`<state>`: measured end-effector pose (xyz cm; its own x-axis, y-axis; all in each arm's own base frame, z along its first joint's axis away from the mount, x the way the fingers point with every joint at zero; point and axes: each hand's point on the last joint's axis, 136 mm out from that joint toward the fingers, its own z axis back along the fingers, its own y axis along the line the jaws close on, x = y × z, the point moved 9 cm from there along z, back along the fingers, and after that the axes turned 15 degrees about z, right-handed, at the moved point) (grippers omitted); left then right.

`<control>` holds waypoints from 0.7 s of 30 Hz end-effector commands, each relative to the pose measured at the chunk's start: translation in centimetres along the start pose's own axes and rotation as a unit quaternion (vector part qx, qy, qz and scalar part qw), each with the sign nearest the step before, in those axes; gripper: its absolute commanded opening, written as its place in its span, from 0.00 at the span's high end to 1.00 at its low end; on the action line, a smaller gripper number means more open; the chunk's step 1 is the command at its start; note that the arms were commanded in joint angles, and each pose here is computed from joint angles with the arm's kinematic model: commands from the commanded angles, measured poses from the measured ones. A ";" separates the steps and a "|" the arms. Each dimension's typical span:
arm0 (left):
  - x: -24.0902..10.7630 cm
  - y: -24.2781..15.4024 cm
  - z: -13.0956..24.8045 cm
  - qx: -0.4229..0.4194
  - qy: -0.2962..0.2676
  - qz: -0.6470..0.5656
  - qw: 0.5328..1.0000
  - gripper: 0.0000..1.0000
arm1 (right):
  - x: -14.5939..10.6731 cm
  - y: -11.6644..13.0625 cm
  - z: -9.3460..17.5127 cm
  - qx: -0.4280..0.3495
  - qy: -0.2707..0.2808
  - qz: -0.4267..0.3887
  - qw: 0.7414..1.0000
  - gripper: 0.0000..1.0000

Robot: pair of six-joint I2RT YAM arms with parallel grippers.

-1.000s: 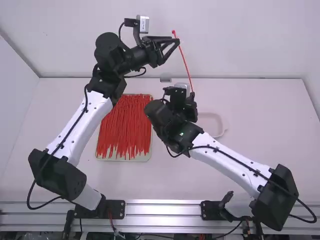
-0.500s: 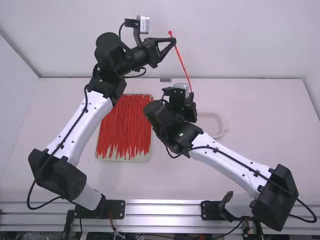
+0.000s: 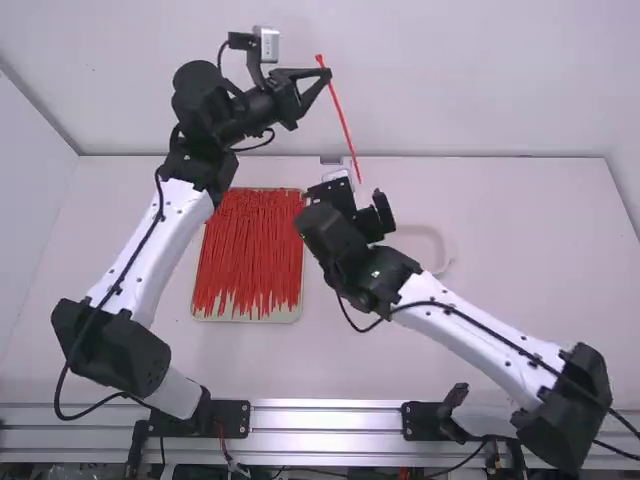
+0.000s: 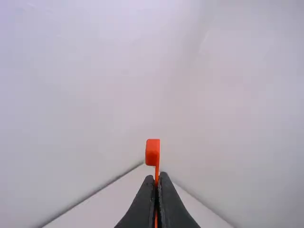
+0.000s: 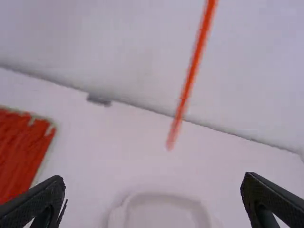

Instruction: Fasten the cable tie

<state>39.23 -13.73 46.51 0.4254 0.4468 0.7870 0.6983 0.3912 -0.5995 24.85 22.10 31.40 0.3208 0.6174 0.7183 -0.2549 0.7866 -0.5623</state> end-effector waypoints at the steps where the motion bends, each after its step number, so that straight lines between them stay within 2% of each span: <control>1: 0.9 1.0 1.4 0.001 0.004 -0.013 1.000 0.98 | 1.9 -1.9 3.5 0.102 -0.075 -0.013 0.992 0.01; 4: 1.3 1.5 2.4 -0.011 0.020 -0.018 1.000 0.98 | 2.2 -3.4 6.2 0.161 -0.123 -0.015 0.979 0.01; 7: 1.2 1.4 3.1 -0.042 0.052 -0.035 0.997 0.98 | 2.2 -5.9 8.6 0.202 -0.178 -0.034 0.962 0.01; 10: 0.7 0.8 3.2 -0.077 0.083 -0.047 0.992 0.98 | 2.1 -7.9 9.5 0.220 -0.208 -0.053 0.952 0.01; 15: 0.0 -0.1 3.6 -0.133 0.128 -0.058 0.981 0.98 | 1.7 -10.1 9.5 0.246 -0.235 -0.075 0.937 0.01; 21: -0.5 -1.2 4.0 -0.190 0.167 -0.078 0.964 0.98 | 1.5 -11.6 7.8 0.297 -0.257 -0.079 0.916 0.01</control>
<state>36.77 -10.86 46.40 0.4206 0.1632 0.8925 0.8818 0.1578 -0.4444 21.38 13.42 41.59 0.0032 0.3302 0.9439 -0.6435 0.7232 -0.2508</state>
